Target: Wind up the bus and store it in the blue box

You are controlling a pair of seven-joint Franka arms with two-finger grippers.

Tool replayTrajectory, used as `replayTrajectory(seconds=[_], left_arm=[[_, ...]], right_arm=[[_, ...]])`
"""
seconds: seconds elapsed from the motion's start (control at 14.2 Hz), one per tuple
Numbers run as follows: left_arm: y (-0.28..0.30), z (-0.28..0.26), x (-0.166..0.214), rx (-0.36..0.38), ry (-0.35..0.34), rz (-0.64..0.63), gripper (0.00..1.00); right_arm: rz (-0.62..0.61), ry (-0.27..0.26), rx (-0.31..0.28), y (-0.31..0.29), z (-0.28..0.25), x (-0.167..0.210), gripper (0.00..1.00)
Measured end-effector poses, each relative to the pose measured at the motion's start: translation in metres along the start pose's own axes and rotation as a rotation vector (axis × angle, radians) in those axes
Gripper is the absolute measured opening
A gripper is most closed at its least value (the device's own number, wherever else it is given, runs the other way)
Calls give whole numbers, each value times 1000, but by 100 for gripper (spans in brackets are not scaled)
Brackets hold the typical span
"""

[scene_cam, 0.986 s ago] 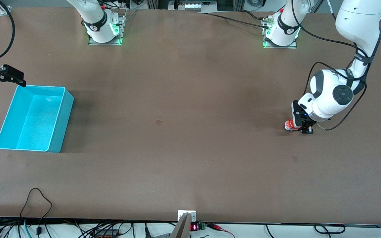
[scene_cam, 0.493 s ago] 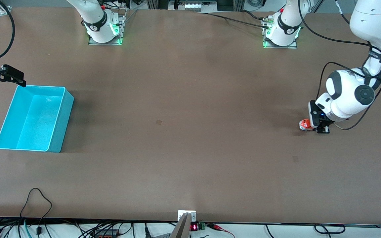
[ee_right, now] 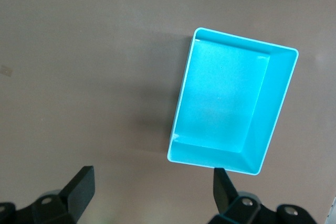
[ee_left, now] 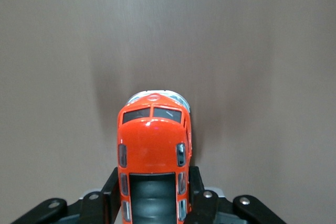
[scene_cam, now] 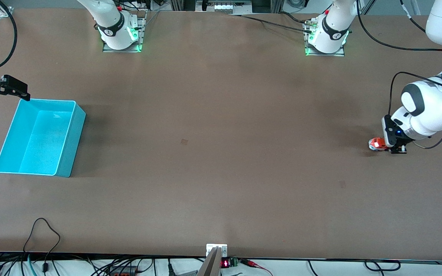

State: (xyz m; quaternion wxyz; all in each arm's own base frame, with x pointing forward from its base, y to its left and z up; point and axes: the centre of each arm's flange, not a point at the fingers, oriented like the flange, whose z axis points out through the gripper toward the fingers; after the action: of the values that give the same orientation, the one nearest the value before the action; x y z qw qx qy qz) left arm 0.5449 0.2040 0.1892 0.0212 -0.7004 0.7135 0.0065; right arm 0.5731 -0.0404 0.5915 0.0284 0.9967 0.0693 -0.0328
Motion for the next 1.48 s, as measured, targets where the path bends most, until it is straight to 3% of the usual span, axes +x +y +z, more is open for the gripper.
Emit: replayTrajectory(seconds=[0.28,0.42,0.63,0.99,1.2,1.48], left_arm=[[5,17,-19,-25,9,46,56],[4,31,-18,-78,32,62,70],[-18,6,-12,-159,74,88,99],[-38,-71,7,-169,86,129,100],[-51,-112,27,-129,71,153,100],[-60,-145,48,-138,56,20,100]], right_arm=[[0,0,0,0,0,0,100],[0,0,0,0,0,0,100],[0,0,0,0,0,0,100],[1,0,0,0,0,0,100],[1,-1,0,0,0,0,100],[1,-1,0,0,0,0,100]])
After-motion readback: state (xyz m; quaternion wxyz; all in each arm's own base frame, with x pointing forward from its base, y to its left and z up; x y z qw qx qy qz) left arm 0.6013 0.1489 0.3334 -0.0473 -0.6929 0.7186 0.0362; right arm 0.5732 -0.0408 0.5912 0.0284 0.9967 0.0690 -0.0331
